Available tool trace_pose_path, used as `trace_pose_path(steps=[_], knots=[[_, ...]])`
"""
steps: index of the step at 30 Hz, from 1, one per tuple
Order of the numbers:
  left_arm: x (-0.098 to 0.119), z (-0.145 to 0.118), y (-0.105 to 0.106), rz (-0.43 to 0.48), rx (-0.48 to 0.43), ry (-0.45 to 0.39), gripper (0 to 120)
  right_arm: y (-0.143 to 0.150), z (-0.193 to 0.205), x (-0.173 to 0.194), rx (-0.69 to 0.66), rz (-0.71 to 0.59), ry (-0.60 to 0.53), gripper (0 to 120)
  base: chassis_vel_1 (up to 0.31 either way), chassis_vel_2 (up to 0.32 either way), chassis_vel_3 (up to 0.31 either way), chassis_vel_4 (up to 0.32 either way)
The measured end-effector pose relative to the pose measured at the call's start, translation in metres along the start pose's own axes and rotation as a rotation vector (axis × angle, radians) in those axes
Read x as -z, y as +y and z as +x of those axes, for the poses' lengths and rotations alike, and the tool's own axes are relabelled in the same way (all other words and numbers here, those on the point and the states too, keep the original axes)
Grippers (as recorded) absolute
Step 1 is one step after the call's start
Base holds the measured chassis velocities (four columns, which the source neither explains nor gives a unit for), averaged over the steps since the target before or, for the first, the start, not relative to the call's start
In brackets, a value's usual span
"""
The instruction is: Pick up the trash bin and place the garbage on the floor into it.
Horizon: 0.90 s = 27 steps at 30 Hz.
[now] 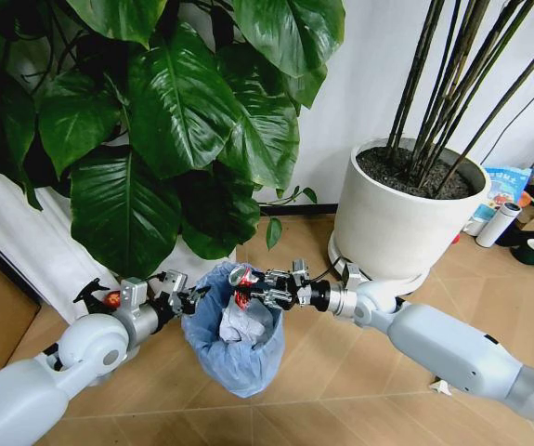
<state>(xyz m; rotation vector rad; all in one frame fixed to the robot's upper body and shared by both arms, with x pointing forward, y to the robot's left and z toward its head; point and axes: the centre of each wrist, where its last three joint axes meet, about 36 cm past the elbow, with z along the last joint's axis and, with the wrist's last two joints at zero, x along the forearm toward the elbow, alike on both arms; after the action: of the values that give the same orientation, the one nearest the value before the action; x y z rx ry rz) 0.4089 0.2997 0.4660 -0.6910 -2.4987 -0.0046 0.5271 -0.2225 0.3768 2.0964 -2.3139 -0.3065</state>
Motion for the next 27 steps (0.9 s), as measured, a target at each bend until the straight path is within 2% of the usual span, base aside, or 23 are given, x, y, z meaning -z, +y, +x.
trace_pose_path(steps=[1, 2, 4, 6, 8, 10, 13, 19, 23, 24, 27], knots=[[0.000, 0.000, 0.000, 0.001, 0.000, 0.001, 0, 0.000, 0.001, 0.000, 0.000, 0.001, 0.004, 56, 0.000, 0.000, 0.000, 0.000], [0.000, 0.000, 0.000, 0.001, 0.000, 0.001, 0, 0.000, 0.001, 0.000, 0.000, 0.001, 0.004, 56, 0.000, 0.000, 0.000, 0.000], [0.000, 0.001, 0.000, 0.002, 0.000, 0.001, 0, -0.001, 0.003, 0.001, 0.001, 0.004, 0.013, 67, 0.000, 0.000, 0.000, 0.000], [0.000, 0.001, -0.001, 0.002, -0.001, 0.001, 0, -0.001, 0.004, 0.001, 0.001, 0.005, 0.015, 69, 0.000, 0.000, 0.000, 0.000], [0.000, 0.002, -0.001, 0.002, 0.001, 0.002, 0, 0.000, 0.004, 0.002, 0.002, 0.007, 0.015, 81, 0.000, 0.000, 0.000, 0.000], [0.000, 0.002, -0.001, 0.002, 0.001, 0.002, 0, 0.000, 0.005, 0.002, 0.002, 0.008, 0.014, 84, 0.000, 0.000, 0.000, 0.000], [0.001, 0.002, 0.000, 0.002, 0.004, 0.003, 0, 0.000, 0.007, 0.005, -0.005, 0.013, 0.006, 98, 0.000, 0.000, 0.000, 0.000], [-0.001, 0.004, 0.001, 0.001, 0.011, 0.010, 0, 0.000, 0.024, 0.012, -0.074, 0.027, -0.012, 100, 0.000, 0.000, 0.000, 0.000], [-0.002, 0.006, 0.002, 0.003, 0.019, 0.009, 0, 0.006, 0.063, 0.021, -0.284, 0.048, -0.018, 100, 0.000, 0.000, 0.000, 0.000], [-0.002, 0.006, 0.002, 0.003, 0.019, 0.009, 0, 0.006, 0.063, 0.021, -0.284, 0.048, -0.018, 100, 0.000, 0.000, 0.000, 0.000], [0.000, 0.008, 0.002, 0.004, 0.025, -0.001, 0, 0.020, 0.115, 0.021, -0.498, 0.071, 0.007, 100, 0.000, 0.000, 0.000, 0.000]])
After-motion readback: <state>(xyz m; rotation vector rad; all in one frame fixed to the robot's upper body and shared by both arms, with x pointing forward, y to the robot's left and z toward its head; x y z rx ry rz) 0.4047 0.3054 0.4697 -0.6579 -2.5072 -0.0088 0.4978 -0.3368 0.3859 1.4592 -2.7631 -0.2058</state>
